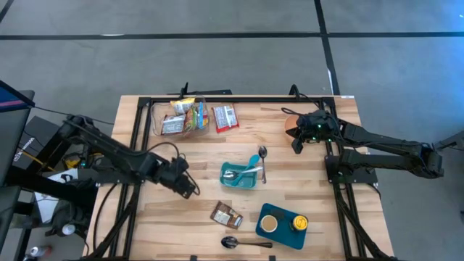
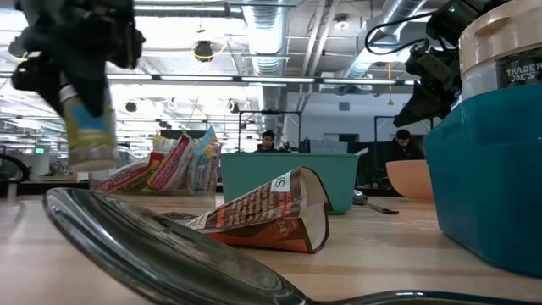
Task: Pick & Place Food Item
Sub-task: Put the green seasoning bottle into the blue bin
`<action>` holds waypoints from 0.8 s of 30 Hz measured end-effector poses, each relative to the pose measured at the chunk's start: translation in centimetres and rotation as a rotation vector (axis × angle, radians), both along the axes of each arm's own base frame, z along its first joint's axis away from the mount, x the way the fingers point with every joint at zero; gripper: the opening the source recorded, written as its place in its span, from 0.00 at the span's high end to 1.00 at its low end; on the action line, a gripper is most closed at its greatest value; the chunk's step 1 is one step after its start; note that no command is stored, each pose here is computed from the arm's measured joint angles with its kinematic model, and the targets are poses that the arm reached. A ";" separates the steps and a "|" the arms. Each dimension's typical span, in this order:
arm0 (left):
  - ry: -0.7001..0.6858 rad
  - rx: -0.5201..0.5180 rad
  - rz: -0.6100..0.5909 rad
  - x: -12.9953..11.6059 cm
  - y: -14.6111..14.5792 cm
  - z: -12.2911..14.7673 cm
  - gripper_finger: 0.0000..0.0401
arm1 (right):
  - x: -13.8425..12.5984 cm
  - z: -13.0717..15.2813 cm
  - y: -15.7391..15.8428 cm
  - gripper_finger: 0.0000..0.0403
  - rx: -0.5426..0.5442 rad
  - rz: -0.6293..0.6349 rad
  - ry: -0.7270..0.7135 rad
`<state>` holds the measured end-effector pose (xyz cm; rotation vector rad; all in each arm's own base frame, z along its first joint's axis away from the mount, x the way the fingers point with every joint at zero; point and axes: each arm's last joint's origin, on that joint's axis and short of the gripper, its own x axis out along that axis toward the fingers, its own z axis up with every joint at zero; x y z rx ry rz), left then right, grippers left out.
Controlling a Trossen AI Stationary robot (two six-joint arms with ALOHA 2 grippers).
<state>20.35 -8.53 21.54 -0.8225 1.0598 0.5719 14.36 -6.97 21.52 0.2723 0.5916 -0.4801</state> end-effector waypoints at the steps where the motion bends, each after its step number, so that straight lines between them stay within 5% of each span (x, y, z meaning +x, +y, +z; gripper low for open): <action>1: -0.019 -0.005 0.003 0.2 0.2 0.2 0.51 | 0.0 0.0 0.0 1.00 -0.006 0.005 0.003; 24: -0.393 -0.011 0.132 4.3 5.8 2.6 0.51 | 0.5 0.7 -0.1 1.00 -0.050 0.013 -0.077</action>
